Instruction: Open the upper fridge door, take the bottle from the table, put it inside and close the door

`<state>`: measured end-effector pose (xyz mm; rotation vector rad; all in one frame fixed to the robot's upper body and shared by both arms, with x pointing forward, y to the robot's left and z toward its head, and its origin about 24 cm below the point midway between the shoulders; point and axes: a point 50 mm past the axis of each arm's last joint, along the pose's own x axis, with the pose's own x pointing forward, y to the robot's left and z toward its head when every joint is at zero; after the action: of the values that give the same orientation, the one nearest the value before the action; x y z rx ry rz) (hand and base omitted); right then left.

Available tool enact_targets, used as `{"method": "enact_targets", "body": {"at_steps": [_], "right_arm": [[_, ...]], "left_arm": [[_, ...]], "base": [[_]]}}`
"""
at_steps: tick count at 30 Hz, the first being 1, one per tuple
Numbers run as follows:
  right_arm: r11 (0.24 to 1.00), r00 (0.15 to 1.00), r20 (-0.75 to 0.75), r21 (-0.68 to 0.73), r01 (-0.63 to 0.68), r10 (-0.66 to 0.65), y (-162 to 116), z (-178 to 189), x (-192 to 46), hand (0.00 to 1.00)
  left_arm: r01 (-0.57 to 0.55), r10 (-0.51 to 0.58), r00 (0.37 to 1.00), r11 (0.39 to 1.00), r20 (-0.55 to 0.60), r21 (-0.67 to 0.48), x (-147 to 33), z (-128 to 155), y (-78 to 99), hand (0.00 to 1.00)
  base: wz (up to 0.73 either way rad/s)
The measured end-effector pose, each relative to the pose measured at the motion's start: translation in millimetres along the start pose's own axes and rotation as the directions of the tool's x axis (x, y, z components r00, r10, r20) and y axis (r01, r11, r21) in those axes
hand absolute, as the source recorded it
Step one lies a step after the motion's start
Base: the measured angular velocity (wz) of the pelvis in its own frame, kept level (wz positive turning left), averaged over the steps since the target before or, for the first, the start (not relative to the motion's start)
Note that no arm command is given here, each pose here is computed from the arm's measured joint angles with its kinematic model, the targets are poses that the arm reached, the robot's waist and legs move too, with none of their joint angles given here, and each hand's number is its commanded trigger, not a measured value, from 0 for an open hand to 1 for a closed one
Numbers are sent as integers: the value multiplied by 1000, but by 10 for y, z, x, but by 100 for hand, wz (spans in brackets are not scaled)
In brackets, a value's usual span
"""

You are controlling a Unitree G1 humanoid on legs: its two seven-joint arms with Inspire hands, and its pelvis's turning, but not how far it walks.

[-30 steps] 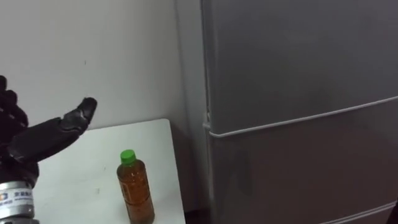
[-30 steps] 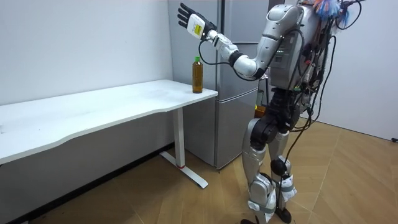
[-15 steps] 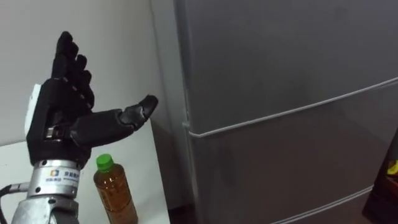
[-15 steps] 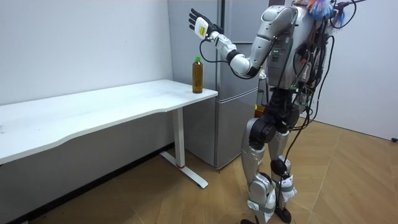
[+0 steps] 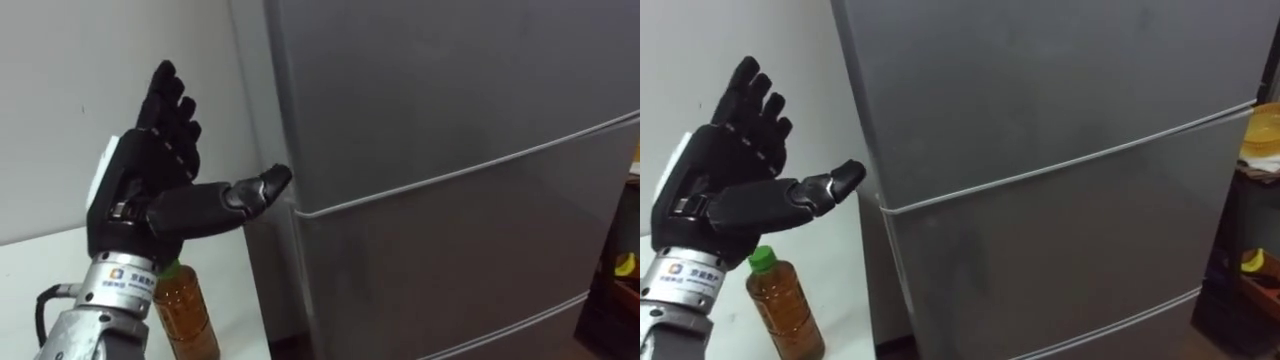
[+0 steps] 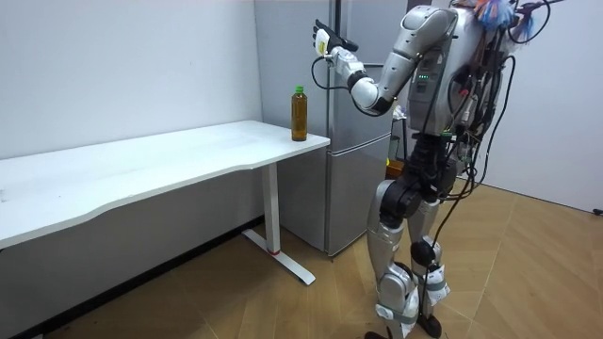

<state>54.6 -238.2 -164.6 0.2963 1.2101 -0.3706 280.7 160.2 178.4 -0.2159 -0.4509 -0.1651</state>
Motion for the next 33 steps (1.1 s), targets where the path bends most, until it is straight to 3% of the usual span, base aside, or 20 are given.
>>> {"method": "enact_targets", "body": {"at_steps": [12,33], "right_arm": [[1000,1000,5,-18,-7,7,33,32,10,0],[1000,1000,5,3,-18,18,61,38,16,0]], "left_arm": [[85,-87,993,996,-74,-34,0,-161,-139,0],[127,-128,990,992,-57,-21,71,-121,-228,0]], "base": [[-2],[2]]}}
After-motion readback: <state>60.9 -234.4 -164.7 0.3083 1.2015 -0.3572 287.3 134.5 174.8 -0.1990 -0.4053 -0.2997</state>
